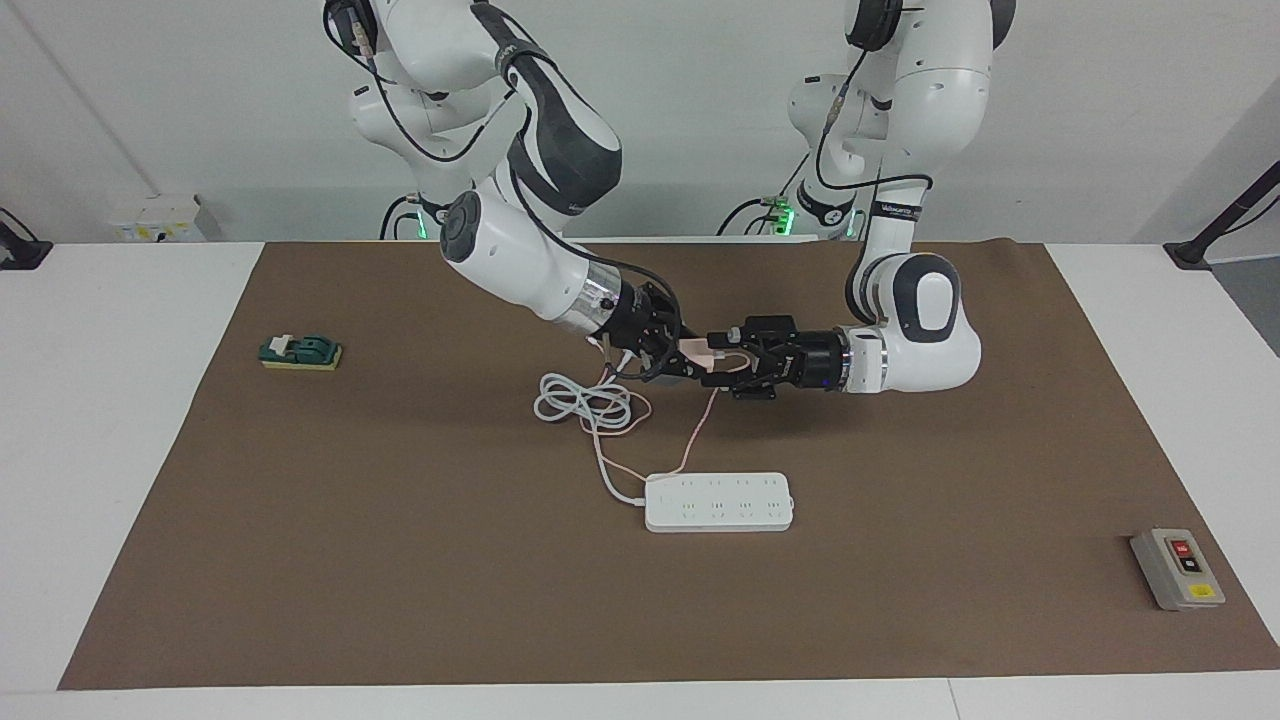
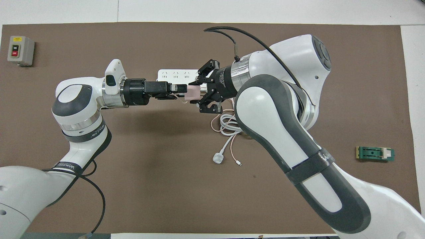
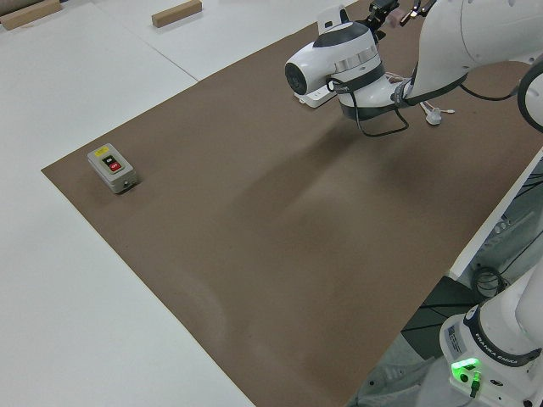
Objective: Plug charger into power strip
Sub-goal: 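Pass the pink charger from the right gripper to the left gripper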
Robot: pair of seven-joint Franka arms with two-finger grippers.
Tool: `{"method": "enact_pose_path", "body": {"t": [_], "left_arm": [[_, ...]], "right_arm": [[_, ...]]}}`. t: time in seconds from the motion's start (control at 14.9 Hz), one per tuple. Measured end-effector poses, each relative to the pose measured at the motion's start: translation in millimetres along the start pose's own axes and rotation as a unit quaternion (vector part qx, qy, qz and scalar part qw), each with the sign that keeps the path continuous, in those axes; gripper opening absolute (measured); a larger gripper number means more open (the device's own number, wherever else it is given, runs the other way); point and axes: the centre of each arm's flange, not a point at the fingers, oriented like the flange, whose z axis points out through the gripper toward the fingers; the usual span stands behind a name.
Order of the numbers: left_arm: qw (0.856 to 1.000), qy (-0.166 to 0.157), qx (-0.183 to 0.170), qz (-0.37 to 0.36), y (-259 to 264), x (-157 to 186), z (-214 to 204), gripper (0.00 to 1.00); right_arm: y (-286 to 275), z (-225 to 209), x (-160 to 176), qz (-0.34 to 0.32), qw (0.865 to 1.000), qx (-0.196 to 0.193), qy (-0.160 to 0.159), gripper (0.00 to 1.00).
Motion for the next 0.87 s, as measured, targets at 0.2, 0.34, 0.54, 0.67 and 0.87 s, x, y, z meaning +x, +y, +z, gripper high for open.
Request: {"method": "enact_pose_path", "body": {"t": [0.2, 0.34, 0.54, 0.67, 0.87], "left_arm": [[1.000, 0.002, 0.002, 0.002, -0.4, 0.4, -0.6, 0.61], [1.000, 0.004, 0.004, 0.004, -0.9, 0.8, -1.2, 0.51], [1.000, 0.004, 0.005, 0.006, 1.1, 1.1, -1.9, 0.31], [1.000, 0.004, 0.004, 0.006, 1.1, 1.1, -2.0, 0.31], [1.000, 0.004, 0.004, 0.006, 1.0, 1.1, -2.0, 0.31]], "right_arm": [[-0.1, -0.3, -0.3, 0.000, 1.000, 0.000, 0.000, 0.49], [-0.1, -0.4, -0.4, 0.000, 1.000, 0.000, 0.000, 0.49], [-0.9, 0.5, 2.1, 0.000, 1.000, 0.000, 0.000, 0.49], [-0.9, 0.4, 2.0, 0.000, 1.000, 0.000, 0.000, 0.49], [-0.9, 0.4, 2.0, 0.000, 1.000, 0.000, 0.000, 0.49]]}}
